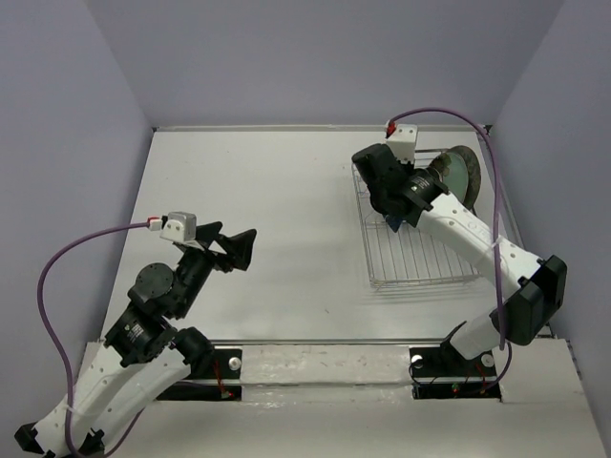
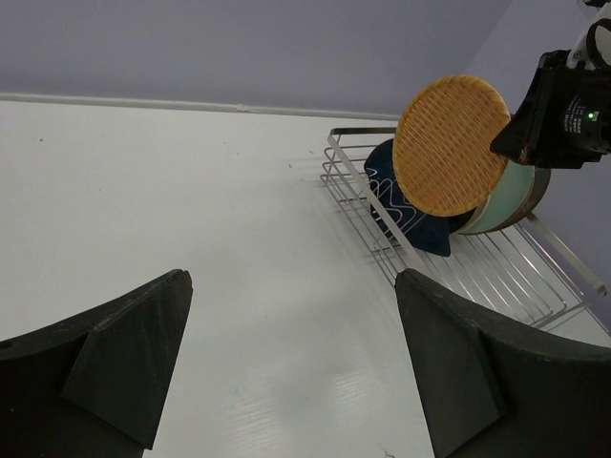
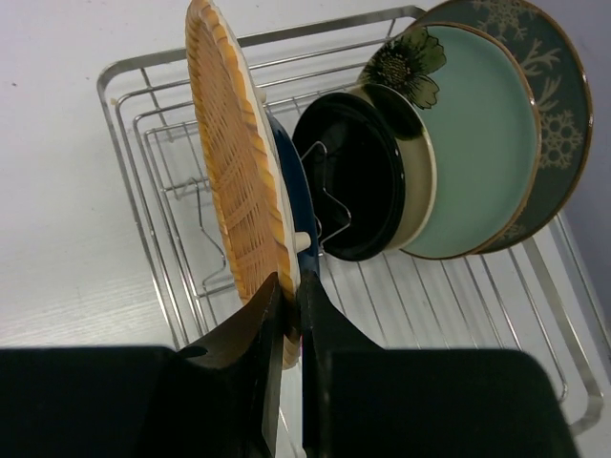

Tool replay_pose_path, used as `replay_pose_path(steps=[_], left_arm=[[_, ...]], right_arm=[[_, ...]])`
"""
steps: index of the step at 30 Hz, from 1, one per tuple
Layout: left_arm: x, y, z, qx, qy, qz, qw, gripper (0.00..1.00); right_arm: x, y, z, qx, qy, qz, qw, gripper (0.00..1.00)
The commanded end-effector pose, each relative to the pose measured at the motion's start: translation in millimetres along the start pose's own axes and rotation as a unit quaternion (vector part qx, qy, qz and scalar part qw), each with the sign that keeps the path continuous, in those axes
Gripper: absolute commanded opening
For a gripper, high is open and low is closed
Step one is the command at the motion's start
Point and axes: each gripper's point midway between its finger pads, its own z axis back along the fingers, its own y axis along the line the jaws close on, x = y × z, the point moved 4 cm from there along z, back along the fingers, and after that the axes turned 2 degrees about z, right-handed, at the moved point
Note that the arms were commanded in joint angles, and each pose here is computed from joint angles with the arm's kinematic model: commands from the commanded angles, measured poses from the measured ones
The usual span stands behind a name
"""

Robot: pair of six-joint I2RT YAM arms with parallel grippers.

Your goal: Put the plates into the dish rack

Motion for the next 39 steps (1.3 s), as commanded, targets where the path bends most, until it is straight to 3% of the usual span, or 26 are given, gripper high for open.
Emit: replay_pose_path(steps=[1, 35, 39], left_arm=[[12, -5, 2, -0.019, -0.031, -0.001, 0.999, 0.99], [8, -3, -2, -0.01, -0.027, -0.007, 1.0, 0.99], [8, -3, -4, -0.005, -0.025, -0.009, 1.0, 0.99]], right_arm=[[22, -20, 11, -0.04, -0.024, -0.023, 0.999, 0.07], [-37, 23, -66, 0.02, 0.063, -0.01, 0.998, 0.07], [-42, 25, -67, 0.023, 0.069, -0.007, 0.997, 0.12]])
